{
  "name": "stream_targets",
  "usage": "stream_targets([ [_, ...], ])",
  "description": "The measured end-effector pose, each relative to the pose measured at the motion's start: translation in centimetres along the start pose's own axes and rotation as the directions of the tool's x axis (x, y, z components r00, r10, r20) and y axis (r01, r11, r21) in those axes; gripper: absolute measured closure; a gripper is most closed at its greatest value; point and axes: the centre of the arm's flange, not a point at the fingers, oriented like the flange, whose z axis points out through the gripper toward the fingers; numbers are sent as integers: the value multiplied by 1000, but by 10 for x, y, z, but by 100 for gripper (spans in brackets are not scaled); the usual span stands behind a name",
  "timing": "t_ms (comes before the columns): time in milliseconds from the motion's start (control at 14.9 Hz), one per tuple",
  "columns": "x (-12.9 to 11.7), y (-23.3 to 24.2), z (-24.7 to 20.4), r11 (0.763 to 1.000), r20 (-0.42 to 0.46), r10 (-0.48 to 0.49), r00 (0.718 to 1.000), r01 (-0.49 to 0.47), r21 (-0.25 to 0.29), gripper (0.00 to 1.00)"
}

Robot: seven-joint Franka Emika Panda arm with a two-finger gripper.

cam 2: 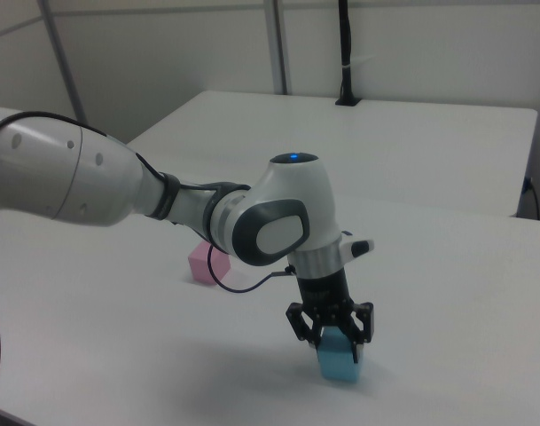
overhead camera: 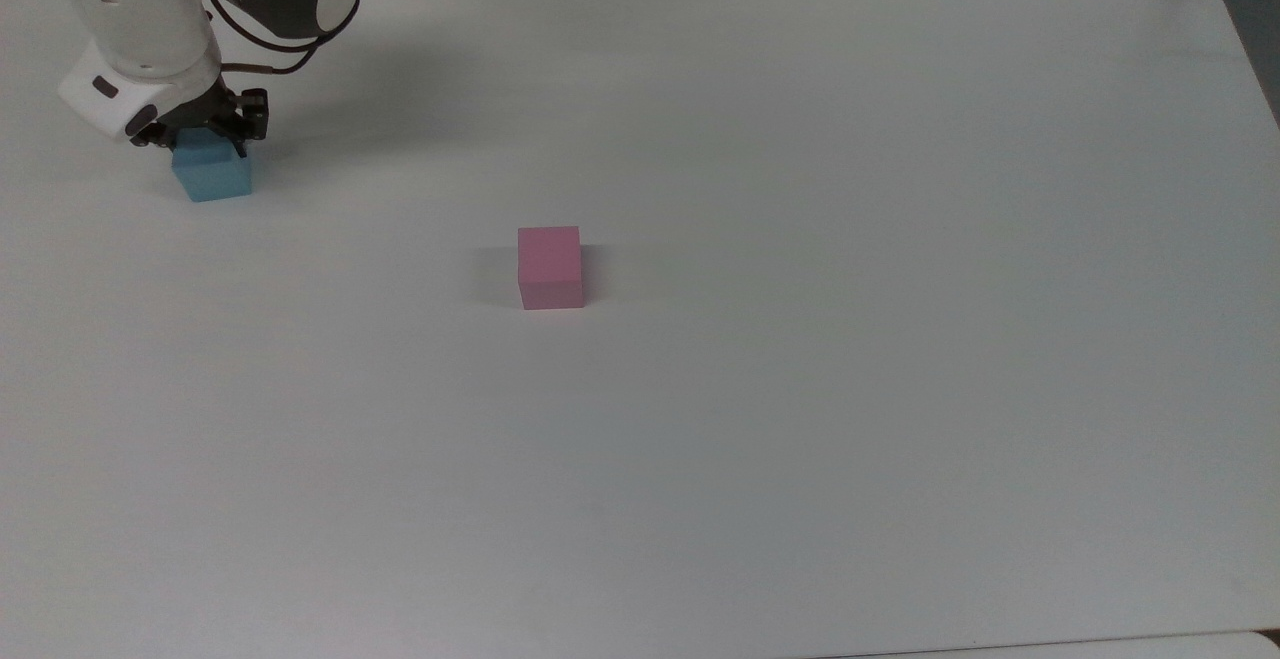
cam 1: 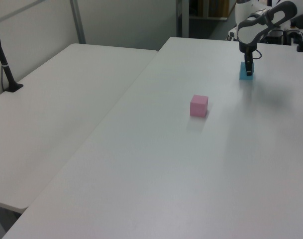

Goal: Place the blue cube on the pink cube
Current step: 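Close the gripper on the light-blue cube, then lift the light-blue cube and carry it over the pink cube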

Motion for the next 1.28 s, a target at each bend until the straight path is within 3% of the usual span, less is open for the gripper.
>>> stream_targets([
  [134,-2,0,-13,1000,-14,14,1000,-13,21,41],
  [269,0,-6,-43,996,-43,40,998,-37,80,41],
  [538,27,-49,-125,984,-85,114,990,-101,147,41],
  [807,80,-148,-168,978,-95,134,986,-116,174,41],
  [1277,116,-251,-191,977,-107,123,987,-101,188,41],
])
